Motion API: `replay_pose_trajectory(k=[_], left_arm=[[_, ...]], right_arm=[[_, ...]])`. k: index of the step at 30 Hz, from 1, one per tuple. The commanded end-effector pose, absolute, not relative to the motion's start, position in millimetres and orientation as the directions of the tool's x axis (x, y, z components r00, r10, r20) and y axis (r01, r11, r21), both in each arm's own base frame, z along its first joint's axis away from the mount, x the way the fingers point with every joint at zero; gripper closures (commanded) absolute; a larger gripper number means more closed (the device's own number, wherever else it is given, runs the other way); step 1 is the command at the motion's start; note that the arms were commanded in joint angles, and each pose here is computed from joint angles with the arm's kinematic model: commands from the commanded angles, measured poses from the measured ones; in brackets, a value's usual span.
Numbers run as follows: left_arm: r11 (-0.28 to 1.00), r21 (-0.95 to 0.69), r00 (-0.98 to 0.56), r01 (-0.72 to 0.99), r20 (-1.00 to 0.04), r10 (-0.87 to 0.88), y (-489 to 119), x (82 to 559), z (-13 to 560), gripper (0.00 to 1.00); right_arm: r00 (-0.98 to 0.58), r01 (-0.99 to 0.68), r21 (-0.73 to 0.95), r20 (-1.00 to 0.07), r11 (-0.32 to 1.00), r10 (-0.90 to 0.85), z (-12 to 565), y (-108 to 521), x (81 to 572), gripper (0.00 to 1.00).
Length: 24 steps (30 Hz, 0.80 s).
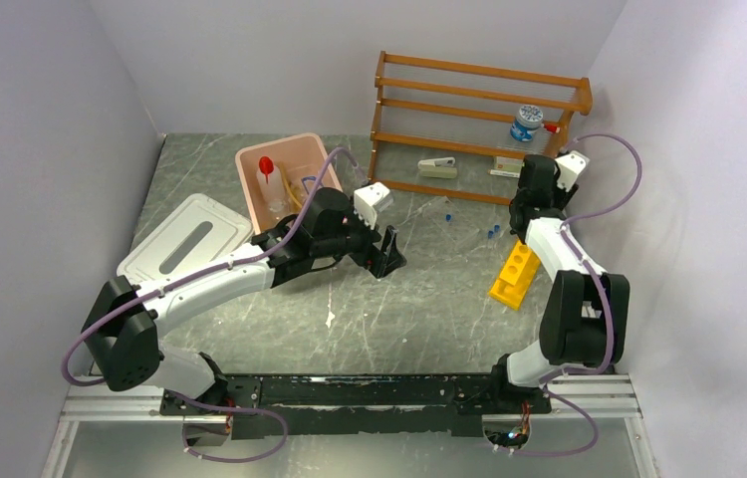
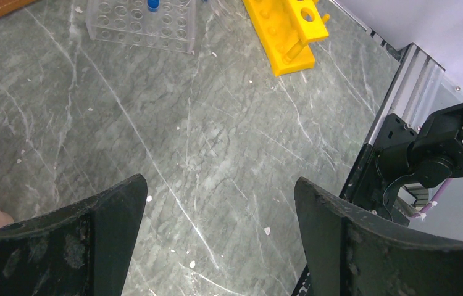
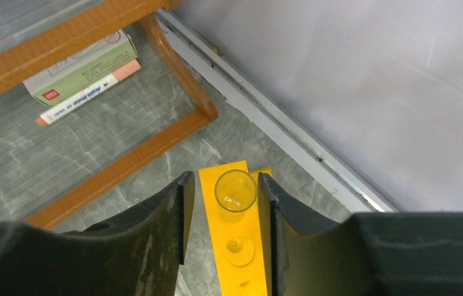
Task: Organize the chemistry lab equipment
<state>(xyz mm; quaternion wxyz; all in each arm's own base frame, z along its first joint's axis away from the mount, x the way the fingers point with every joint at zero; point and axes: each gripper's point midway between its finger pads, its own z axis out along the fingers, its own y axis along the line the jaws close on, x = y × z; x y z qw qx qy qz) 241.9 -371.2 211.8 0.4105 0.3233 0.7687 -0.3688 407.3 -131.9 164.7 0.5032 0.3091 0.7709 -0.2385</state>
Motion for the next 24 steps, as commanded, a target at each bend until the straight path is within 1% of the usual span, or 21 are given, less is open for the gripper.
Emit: replay_pose_trajectory(k=[1, 3, 6, 12, 14, 16, 18, 19, 21, 24], left_arm=[[0.532, -0.292, -0.448, 0.795, -0.873, 0.191, -368, 245, 215, 0.08], [0.537, -0.291, -0.448, 0.792, -0.874, 0.187, -368, 246, 217, 0.07], [0.554, -0.285, -0.449, 0.782, -0.875, 0.184, -366, 248, 218, 0.07], [0.612, -0.274, -0.458, 0.742, -0.874, 0.164, -358, 257, 222, 0.06], [0.625, -0.278, -0.465, 0.73, -0.872, 0.155, -355, 259, 224, 0.06], [0.628, -0.284, -0.468, 0.724, -0.872, 0.146, -354, 259, 226, 0.07], [0.627, -0.295, -0.474, 0.721, -0.87, 0.136, -354, 258, 227, 0.08], [0.625, -0.302, -0.476, 0.72, -0.87, 0.128, -355, 257, 228, 0.09], [0.614, -0.316, -0.481, 0.724, -0.869, 0.119, -357, 256, 228, 0.13], [0.599, -0.335, -0.491, 0.728, -0.863, 0.114, -362, 255, 229, 0.15]], right_arm=[[-0.265, 0.738, -0.022, -0.929, 0.674, 0.259, 184, -136, 401, 0.49], [-0.239, 0.746, 0.003, -0.932, 0.666, 0.271, 204, -136, 402, 0.38], [-0.224, 0.742, 0.03, -0.93, 0.67, 0.29, 230, -133, 398, 0.28], [-0.263, 0.725, 0.04, -0.906, 0.687, 0.33, 262, -123, 375, 0.26], [-0.285, 0.709, 0.041, -0.897, 0.704, 0.339, 268, -117, 366, 0.3], [-0.328, 0.651, 0.058, -0.878, 0.757, 0.349, 268, -103, 362, 0.42], [-0.353, 0.629, 0.067, -0.863, 0.775, 0.361, 263, -92, 354, 0.55], [-0.361, 0.621, 0.063, -0.861, 0.781, 0.357, 259, -87, 352, 0.59], [-0.383, 0.597, 0.041, -0.863, 0.801, 0.33, 248, -72, 348, 0.63], [-0.436, 0.542, 0.023, -0.846, 0.84, 0.305, 227, -45, 353, 0.63]])
